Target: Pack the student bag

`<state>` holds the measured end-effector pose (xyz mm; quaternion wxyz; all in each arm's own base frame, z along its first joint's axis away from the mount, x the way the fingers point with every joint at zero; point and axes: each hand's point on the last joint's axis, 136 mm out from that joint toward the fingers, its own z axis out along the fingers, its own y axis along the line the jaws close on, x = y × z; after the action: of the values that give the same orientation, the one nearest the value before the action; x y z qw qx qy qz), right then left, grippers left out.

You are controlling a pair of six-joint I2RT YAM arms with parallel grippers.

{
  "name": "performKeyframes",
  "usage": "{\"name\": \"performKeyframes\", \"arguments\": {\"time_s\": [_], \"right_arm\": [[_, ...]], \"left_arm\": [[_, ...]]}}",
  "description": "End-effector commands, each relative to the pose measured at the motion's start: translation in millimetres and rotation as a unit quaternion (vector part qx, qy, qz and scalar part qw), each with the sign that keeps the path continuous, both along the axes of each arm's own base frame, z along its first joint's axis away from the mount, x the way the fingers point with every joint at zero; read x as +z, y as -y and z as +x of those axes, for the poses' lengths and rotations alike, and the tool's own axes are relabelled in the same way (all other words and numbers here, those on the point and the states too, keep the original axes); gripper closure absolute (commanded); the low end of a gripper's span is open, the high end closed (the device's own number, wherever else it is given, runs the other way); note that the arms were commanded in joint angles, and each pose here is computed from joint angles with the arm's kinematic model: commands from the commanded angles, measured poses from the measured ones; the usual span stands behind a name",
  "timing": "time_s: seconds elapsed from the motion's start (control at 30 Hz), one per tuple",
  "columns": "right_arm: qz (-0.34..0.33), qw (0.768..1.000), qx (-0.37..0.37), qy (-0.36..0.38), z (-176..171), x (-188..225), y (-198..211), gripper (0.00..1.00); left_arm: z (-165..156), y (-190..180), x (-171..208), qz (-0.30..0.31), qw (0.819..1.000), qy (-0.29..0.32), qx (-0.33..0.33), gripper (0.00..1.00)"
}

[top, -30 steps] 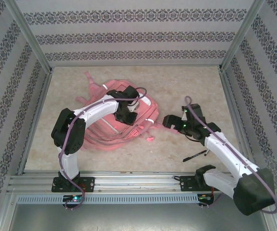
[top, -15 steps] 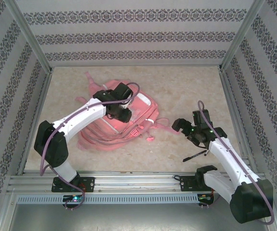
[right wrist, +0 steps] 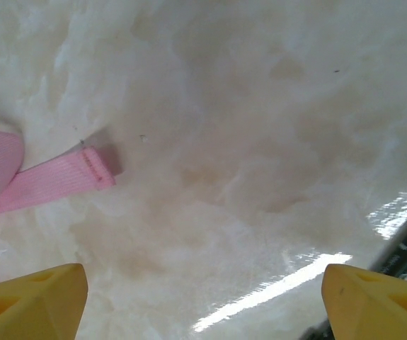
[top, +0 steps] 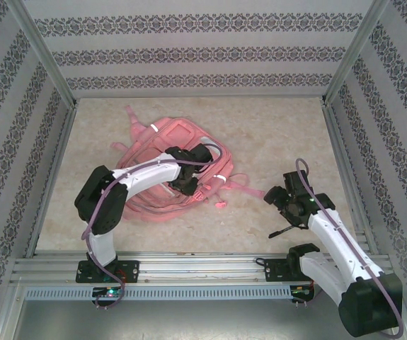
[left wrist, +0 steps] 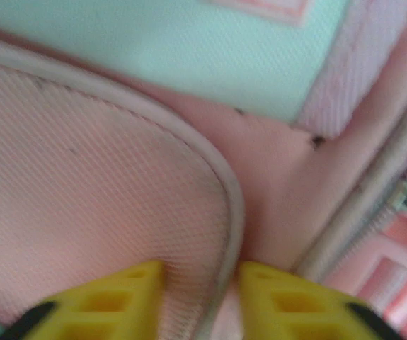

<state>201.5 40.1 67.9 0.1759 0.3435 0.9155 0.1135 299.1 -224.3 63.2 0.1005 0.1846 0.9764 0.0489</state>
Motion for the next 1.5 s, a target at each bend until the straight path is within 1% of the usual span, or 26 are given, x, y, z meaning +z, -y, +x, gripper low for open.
{"name": "performKeyframes", "arguments": {"time_s": [0.0,0.03,0.13,0.23,0.3,0.37,0.4,0.43,0.5,0.6,0.67,0.7,0.8,0.87,0.9,0.93,0.97,1.0,1.07,1.13,1.17,1.23,1.27,1.4,1.47], "right_arm": [[0.019,0.999,0.049,0.006,8.1,6.3,-18.3,0.15],[0.018,0.998,0.068,0.005,9.6,8.7,-23.2,0.15],[0.011,0.994,0.105,0.004,14.6,14.7,-33.5,0.15],[0.013,0.991,0.131,0.013,20.8,22.5,-43.4,0.14],[0.022,0.986,0.162,0.026,26.7,28.7,-55.5,0.16],[0.045,0.971,0.23,0.052,34.6,39.9,-81.3,0.16],[0.054,0.96,0.267,0.066,37.2,45.8,-94.6,0.17],[0.065,0.943,0.315,0.084,38.7,53.7,-111.3,0.18],[0.066,0.901,0.412,0.117,38.3,66.9,-138.5,0.18],[0.021,0.836,0.524,0.16,42.0,76.4,-161.0,0.13],[0.02,0.779,0.594,0.2,41.6,82.7,-177.0,0.11],[0.025,0.756,0.617,0.219,41.3,86.7,-184.0,0.11],[0.01,0.647,0.702,0.297,33.4,98.1,-204.4,0.1],[-0.02,0.551,0.754,0.357,24.8,101.2,-216.9,0.13],[-0.041,0.512,0.766,0.386,26.2,102.3,-222.7,0.14],[-0.056,0.49,0.767,0.41,30.7,104.4,-227.8,0.16],[-0.064,0.469,0.766,0.435,35.3,107.9,-234.7,0.2],[-0.062,0.454,0.765,0.452,37.9,111.4,-240.7,0.23],[-0.054,0.441,0.76,0.475,46.6,118.0,-252.2,0.29],[-0.053,0.437,0.762,0.475,54.8,114.0,-260.2,0.34],[-0.058,0.439,0.764,0.469,59.7,108.6,-261.7,0.36],[-0.066,0.447,0.766,0.457,66.0,97.3,-260.2,0.36],[-0.063,0.448,0.769,0.452,65.2,92.1,-258.8,0.36],[-0.043,0.466,0.77,0.435,60.6,78.3,-257.8,0.36],[-0.039,0.479,0.765,0.428,62.0,73.2,-258.5,0.36]], "left_arm": [[25.7,-0.9,3.6,0.02,0.998,0.048,0.033,0.95],[29.2,3.2,4.2,0.012,0.998,0.051,0.032,1.0],[40.4,23.7,15.4,-0.029,0.998,0.06,0.016,1.0],[51.7,54.8,35.3,-0.094,0.993,0.069,-0.011,1.0],[58.2,71.1,51.4,-0.128,0.989,0.072,-0.023,1.0],[62.6,80.4,67.8,-0.159,0.984,0.067,-0.029,1.0],[64.3,79.1,74.7,-0.168,0.983,0.068,-0.024,1.0],[65.3,75.2,80.9,-0.175,0.982,0.069,-0.019,1.0],[63.5,65.9,89.1,-0.192,0.979,0.068,-0.012,1.0],[56.1,56.3,100.0,-0.245,0.968,0.06,0.004,1.0],[49.3,55.4,108.9,-0.293,0.955,0.053,0.007,1.0],[46.6,55.0,112.7,-0.307,0.95,0.052,0.006,1.0],[36.5,59.7,122.7,-0.345,0.938,0.044,-0.011,1.0],[31.6,61.3,125.6,-0.354,0.934,0.038,-0.014,1.0],[28.9,62.9,127.4,-0.361,0.932,0.032,-0.017,1.0],[27.0,64.0,128.7,-0.366,0.93,0.029,-0.02,1.0],[24.6,65.4,129.8,-0.373,0.927,0.024,-0.024,1.0],[22.0,67.2,130.7,-0.381,0.924,0.02,-0.028,1.0],[18.8,69.2,130.6,-0.392,0.919,0.015,-0.032,1.0],[18.9,68.1,128.7,-0.397,0.917,0.011,-0.028,1.0],[19.9,66.5,127.5,-0.395,0.918,0.012,-0.025,1.0],[20.1,64.3,124.4,-0.393,0.919,0.009,-0.019,1.0],[19.5,64.2,124.2,-0.395,0.919,0.007,-0.015,1.0],[18.6,68.6,127.9,-0.418,0.908,0.007,-0.004,1.0],[19.0,70.8,129.9,-0.429,0.903,0.005,0.0,1.0]]}}
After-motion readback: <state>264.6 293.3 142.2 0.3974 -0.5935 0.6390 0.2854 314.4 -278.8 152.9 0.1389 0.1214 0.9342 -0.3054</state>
